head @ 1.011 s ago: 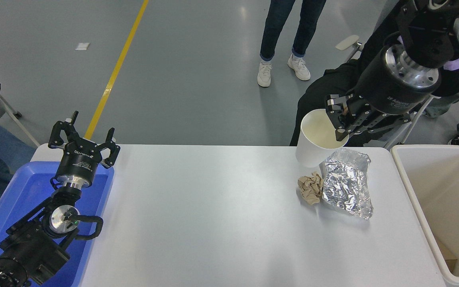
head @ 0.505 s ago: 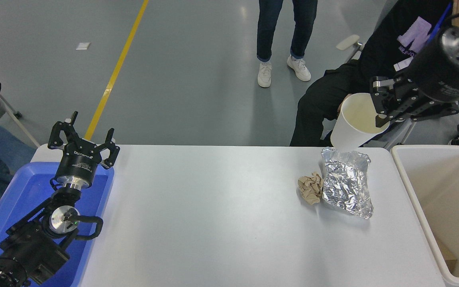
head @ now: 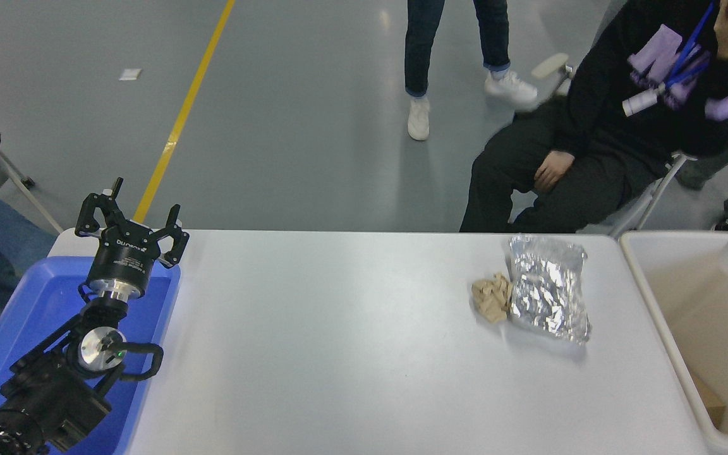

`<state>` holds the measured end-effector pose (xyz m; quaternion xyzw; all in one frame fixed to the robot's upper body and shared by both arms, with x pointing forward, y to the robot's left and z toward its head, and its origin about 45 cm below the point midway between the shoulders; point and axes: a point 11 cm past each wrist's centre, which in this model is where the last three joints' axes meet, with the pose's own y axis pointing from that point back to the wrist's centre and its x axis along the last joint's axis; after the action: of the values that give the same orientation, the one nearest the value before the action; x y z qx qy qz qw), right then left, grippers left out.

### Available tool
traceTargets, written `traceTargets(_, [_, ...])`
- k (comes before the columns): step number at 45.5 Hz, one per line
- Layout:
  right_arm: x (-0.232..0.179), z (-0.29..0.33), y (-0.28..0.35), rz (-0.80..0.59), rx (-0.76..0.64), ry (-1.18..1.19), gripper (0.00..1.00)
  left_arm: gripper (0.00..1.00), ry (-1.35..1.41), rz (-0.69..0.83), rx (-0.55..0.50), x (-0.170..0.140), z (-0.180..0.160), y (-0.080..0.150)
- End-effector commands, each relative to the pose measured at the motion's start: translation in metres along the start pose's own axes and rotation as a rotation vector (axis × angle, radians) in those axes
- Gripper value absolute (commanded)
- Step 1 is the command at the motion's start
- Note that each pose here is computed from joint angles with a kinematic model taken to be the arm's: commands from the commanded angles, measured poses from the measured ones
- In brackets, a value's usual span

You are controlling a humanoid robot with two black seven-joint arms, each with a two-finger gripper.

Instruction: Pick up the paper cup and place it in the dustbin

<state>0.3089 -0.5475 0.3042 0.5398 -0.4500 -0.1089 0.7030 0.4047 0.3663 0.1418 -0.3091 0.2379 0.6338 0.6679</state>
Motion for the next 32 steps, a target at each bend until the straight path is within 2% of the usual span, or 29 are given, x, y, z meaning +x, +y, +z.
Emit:
traceTargets(1, [-0.008, 0.063, -0.076, 0.133, -0.125, -0.071, 0.0, 0.98, 0.001, 0.0, -0.003, 0.0, 0.0, 0.0])
traceTargets(14, [-0.03, 0.084, -0.146, 0.251, -0.186, -0.049, 0.0, 0.98, -0.001, 0.001, -0.001, 0.0, 0.0, 0.0])
traceTargets(32, [-0.066, 0.048, -0.183, 0.363, -0.136, -0.018, 0.0, 0.98, 0.0, -0.001, -0.002, -0.001, 0.0, -0.001])
